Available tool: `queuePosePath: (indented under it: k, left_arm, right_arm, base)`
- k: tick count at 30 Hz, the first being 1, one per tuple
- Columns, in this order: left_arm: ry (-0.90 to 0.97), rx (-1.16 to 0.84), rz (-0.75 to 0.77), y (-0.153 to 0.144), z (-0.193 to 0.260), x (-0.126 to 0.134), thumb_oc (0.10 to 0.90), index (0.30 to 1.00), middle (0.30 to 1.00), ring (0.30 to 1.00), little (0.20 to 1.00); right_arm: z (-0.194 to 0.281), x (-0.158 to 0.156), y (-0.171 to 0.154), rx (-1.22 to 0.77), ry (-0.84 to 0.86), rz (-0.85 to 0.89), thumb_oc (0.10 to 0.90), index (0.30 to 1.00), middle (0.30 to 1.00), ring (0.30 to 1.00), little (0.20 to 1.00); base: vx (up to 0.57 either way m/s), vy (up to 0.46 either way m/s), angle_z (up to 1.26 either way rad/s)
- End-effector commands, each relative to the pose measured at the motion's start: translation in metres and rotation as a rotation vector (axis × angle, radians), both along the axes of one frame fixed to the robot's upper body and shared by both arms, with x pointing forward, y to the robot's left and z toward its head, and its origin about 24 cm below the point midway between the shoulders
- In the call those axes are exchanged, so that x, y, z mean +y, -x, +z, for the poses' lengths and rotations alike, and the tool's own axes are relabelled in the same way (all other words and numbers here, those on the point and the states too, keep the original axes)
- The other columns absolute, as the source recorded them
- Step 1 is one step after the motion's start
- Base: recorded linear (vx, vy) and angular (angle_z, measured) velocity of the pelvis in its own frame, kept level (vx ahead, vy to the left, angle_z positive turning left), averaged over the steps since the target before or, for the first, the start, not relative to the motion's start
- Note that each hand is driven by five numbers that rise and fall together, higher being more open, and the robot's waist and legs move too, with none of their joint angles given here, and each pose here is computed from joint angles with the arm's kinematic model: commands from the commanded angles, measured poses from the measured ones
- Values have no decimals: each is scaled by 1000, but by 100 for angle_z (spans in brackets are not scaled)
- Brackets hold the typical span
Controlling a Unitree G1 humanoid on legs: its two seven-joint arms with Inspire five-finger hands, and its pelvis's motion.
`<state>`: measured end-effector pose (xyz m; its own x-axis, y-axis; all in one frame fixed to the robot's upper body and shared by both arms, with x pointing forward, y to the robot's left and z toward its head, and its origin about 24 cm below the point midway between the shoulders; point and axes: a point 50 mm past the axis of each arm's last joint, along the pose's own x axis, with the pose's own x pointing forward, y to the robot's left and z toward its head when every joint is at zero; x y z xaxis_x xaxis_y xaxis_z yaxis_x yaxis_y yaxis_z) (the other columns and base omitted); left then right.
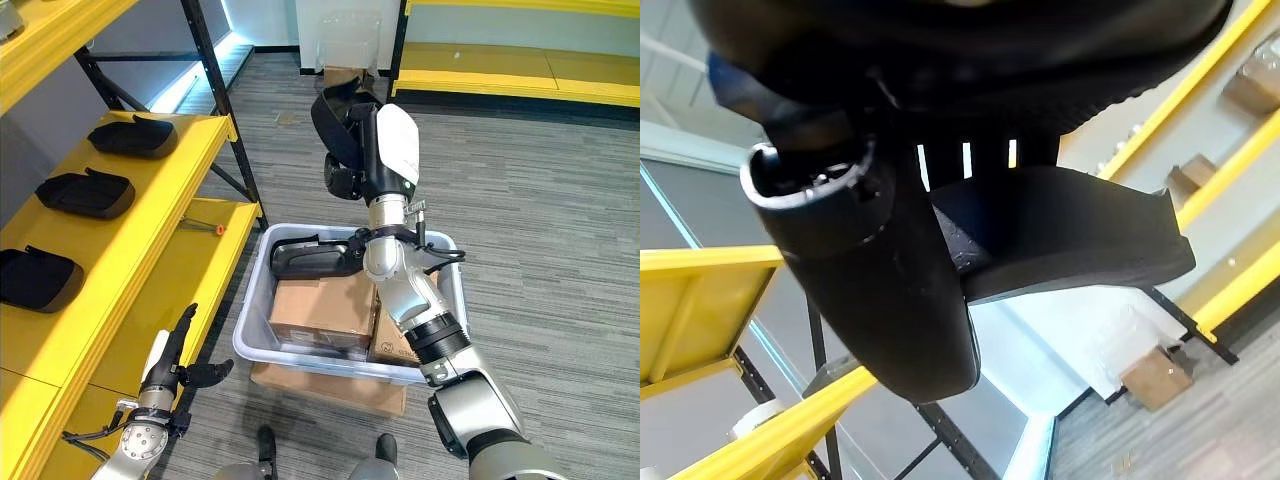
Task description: Move parts from the plastic box to the shelf.
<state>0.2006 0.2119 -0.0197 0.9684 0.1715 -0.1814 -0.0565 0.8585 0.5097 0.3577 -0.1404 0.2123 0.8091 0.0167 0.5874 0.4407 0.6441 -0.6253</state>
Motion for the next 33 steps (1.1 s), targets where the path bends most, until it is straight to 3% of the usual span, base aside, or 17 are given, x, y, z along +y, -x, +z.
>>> queuePosePath:
  k: [1,23,28,33]
  left_arm:
    - [-38,-167,11,-7,30,12,900,1000,1000,1000,1000]
    - [20,-170,110,15,34,27,900,1000,1000,1000,1000]
    - [54,-172,21,6,36,16,900,1000,1000,1000,1000]
    - [80,-217,-10,-2,44,9,900,1000,1000,1000,1000]
  right_arm:
    - [55,23,19,-295,101,134,400,300,300,300,300]
    - [99,31,40,-437,427,226,400,300,300,300,300]
    - [99,12,37,-432,439,155,400,300,300,300,300]
    - [101,12,34,-442,385,140,400,300,300,300,300]
  base:
    - [-31,-86,-7]
    - [-71,-139,1]
    - [-243,-138,90]
    - [-230,-61,106]
